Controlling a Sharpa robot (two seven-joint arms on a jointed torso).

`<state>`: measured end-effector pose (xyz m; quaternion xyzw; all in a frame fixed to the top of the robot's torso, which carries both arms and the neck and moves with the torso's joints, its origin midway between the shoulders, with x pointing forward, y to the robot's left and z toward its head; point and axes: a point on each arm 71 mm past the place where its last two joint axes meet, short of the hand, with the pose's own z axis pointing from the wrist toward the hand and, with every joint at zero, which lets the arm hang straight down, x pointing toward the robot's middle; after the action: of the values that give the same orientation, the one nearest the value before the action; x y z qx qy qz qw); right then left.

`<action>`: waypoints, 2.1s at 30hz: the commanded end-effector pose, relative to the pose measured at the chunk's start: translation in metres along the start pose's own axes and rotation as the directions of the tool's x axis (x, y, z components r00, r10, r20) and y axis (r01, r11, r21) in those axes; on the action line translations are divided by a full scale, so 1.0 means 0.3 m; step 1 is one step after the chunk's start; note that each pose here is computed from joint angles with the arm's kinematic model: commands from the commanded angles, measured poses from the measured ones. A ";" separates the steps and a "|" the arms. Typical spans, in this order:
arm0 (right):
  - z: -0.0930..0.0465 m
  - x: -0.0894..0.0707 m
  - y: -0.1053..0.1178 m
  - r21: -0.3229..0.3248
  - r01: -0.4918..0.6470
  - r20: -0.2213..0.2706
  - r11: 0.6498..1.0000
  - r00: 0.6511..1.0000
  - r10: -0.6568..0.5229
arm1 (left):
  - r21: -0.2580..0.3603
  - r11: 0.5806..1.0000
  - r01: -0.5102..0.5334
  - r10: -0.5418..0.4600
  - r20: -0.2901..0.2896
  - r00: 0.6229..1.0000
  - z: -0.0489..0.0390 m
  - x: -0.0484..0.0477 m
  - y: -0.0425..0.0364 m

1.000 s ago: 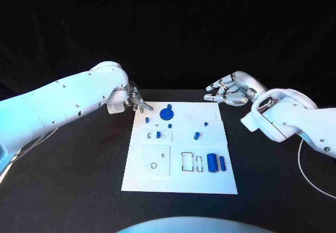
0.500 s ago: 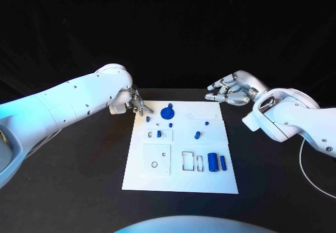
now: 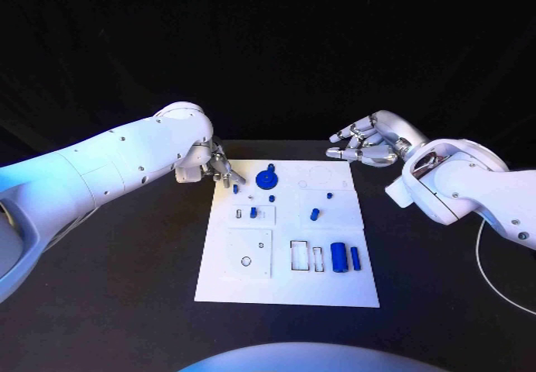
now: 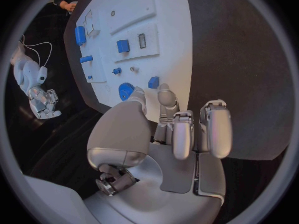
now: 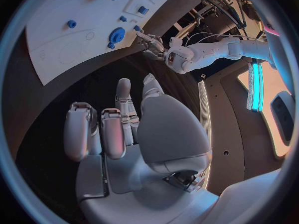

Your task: Assemble the parts on the task board

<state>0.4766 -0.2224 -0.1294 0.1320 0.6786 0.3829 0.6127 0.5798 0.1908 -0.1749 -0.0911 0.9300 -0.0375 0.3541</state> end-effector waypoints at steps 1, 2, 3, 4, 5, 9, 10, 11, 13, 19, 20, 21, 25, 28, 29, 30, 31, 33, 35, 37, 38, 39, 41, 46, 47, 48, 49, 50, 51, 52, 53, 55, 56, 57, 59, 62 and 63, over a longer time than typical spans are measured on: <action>0.001 0.005 0.003 -0.010 0.002 -0.012 1.000 1.000 -0.002 | 0.021 1.000 -0.018 0.019 -0.031 0.999 0.000 0.009 -0.010; 0.001 0.005 0.003 -0.010 0.002 -0.013 1.000 1.000 -0.002 | 0.021 1.000 -0.019 0.020 -0.032 0.999 0.001 0.009 -0.010; 0.001 0.006 0.004 -0.010 0.002 -0.013 1.000 1.000 -0.002 | 0.020 1.000 -0.020 0.021 -0.034 0.999 0.001 0.010 -0.011; 0.002 0.006 0.004 -0.010 0.002 -0.013 1.000 1.000 -0.002 | 0.018 1.000 -0.021 0.021 -0.034 0.999 0.002 0.010 -0.011; 0.002 0.006 0.004 -0.011 0.002 -0.013 1.000 1.000 -0.002 | 0.016 1.000 -0.021 0.022 -0.035 0.999 0.003 0.011 -0.011; 0.002 0.007 0.005 -0.012 0.001 -0.014 1.000 1.000 -0.002 | 0.014 1.000 -0.025 0.025 -0.041 0.999 0.007 0.018 -0.014; 0.002 0.007 0.005 -0.012 0.001 -0.014 1.000 1.000 -0.002 | 0.015 1.000 -0.025 0.026 -0.042 0.999 0.008 0.020 -0.015; 0.003 0.008 0.005 -0.012 0.001 -0.014 1.000 1.000 -0.002 | 0.016 1.000 -0.026 0.027 -0.043 0.999 0.009 0.022 -0.016; 0.003 0.008 0.006 -0.012 0.001 -0.015 1.000 1.000 -0.002 | 0.018 0.999 -0.027 0.028 -0.045 0.999 0.011 0.025 -0.019; 0.004 0.009 0.007 -0.013 0.001 -0.016 1.000 1.000 -0.001 | 0.022 0.999 -0.023 0.024 -0.040 0.999 0.013 0.029 -0.026; 0.004 0.009 0.007 -0.013 0.001 -0.016 1.000 1.000 -0.001 | 0.022 1.000 -0.022 0.023 -0.039 0.999 0.014 0.029 -0.027; 0.004 0.009 0.007 -0.013 0.001 -0.016 1.000 1.000 -0.001 | 0.022 1.000 -0.022 0.022 -0.039 0.999 0.014 0.029 -0.027; 0.004 0.009 0.006 -0.013 0.000 -0.017 1.000 1.000 -0.001 | 0.021 1.000 -0.018 0.019 -0.035 0.999 0.014 0.028 -0.026; 0.004 0.009 0.006 -0.012 0.000 -0.017 1.000 1.000 -0.001 | 0.019 1.000 -0.015 0.016 -0.032 0.999 0.015 0.027 -0.025; 0.004 0.010 0.006 -0.012 0.000 -0.018 1.000 1.000 -0.001 | 0.019 1.000 -0.014 0.014 -0.030 0.999 0.015 0.026 -0.025; 0.004 0.010 0.006 -0.012 0.000 -0.018 1.000 1.000 -0.001 | 0.019 1.000 -0.012 0.013 -0.029 1.000 0.015 0.026 -0.024; 0.004 0.010 0.006 -0.012 0.001 -0.018 1.000 1.000 -0.001 | 0.020 1.000 -0.011 0.011 -0.027 1.000 0.015 0.025 -0.025; 0.005 0.010 0.006 -0.012 0.001 -0.019 1.000 1.000 -0.001 | 0.022 1.000 -0.008 0.008 -0.024 1.000 0.015 0.025 -0.026; 0.005 0.010 0.006 -0.012 0.000 -0.020 1.000 1.000 -0.001 | 0.026 1.000 -0.003 0.004 -0.022 1.000 0.015 0.025 -0.028; 0.005 0.011 0.007 -0.013 0.000 -0.021 1.000 1.000 0.000 | 0.032 0.999 0.004 -0.004 -0.021 1.000 0.015 0.025 -0.031; 0.006 0.011 0.007 -0.013 0.000 -0.021 1.000 1.000 0.000 | 0.034 0.999 0.007 -0.006 -0.021 1.000 0.015 0.025 -0.032; 0.006 0.012 0.007 -0.013 0.000 -0.022 1.000 1.000 0.000 | 0.036 0.999 0.009 -0.008 -0.020 1.000 0.016 0.024 -0.033; 0.006 0.012 0.007 -0.013 0.000 -0.023 1.000 1.000 0.000 | 0.039 0.999 0.013 -0.012 -0.018 1.000 0.016 0.024 -0.034; 0.007 0.013 0.006 -0.011 0.000 -0.027 1.000 1.000 0.000 | 0.042 0.999 0.023 -0.022 -0.010 1.000 0.017 0.022 -0.033; 0.007 0.014 0.006 -0.011 0.000 -0.028 1.000 1.000 0.000 | 0.043 0.999 0.026 -0.025 -0.006 1.000 0.017 0.021 -0.032; 0.008 0.014 0.006 -0.010 0.000 -0.029 1.000 1.000 0.000 | 0.044 0.999 0.027 -0.027 -0.005 1.000 0.017 0.021 -0.032; 0.008 0.014 0.005 -0.009 0.000 -0.030 1.000 1.000 -0.001 | 0.045 0.999 0.030 -0.030 -0.001 1.000 0.017 0.020 -0.030; 0.008 0.015 0.005 -0.009 0.001 -0.032 1.000 1.000 -0.001 | 0.046 0.998 0.032 -0.032 0.001 0.999 0.017 0.019 -0.029; 0.008 0.015 0.004 -0.008 0.001 -0.033 1.000 0.999 -0.001 | 0.047 0.998 0.033 -0.034 0.002 0.999 0.017 0.019 -0.028; 0.008 0.016 0.004 -0.008 0.001 -0.034 1.000 0.999 -0.001 | 0.049 0.998 0.036 -0.036 0.002 0.999 0.016 0.020 -0.027; 0.008 0.017 0.004 -0.007 0.001 -0.035 1.000 0.999 -0.001 | 0.050 0.998 0.040 -0.040 0.001 0.999 0.016 0.020 -0.025; 0.009 0.018 0.003 -0.006 0.001 -0.038 1.000 0.999 -0.001 | 0.056 0.997 0.053 -0.053 -0.001 0.999 0.013 0.023 -0.022; 0.009 0.019 0.002 -0.005 0.001 -0.040 1.000 0.999 -0.001 | 0.060 0.996 0.063 -0.063 -0.002 0.998 0.010 0.025 -0.019; 0.009 0.020 0.002 -0.005 0.001 -0.042 1.000 0.999 -0.001 | 0.065 0.995 0.073 -0.073 -0.004 0.997 0.007 0.026 -0.017; 0.009 0.021 0.000 -0.003 0.001 -0.045 1.000 0.999 -0.001 | 0.076 0.992 0.101 -0.100 -0.010 0.995 0.000 0.032 -0.012; 0.009 0.024 -0.003 0.000 0.001 -0.048 1.000 0.999 -0.001 | 0.098 0.986 0.138 -0.137 -0.013 0.990 -0.016 0.044 -0.005; 0.009 0.025 -0.005 0.001 0.000 -0.050 1.000 0.999 0.000 | 0.108 0.982 0.152 -0.151 -0.014 0.988 -0.022 0.050 -0.003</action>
<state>0.4784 -0.2190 -0.1339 0.1288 0.6876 0.3840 0.6026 0.5668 0.1913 -0.1806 -0.1101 0.9259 -0.0813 0.3521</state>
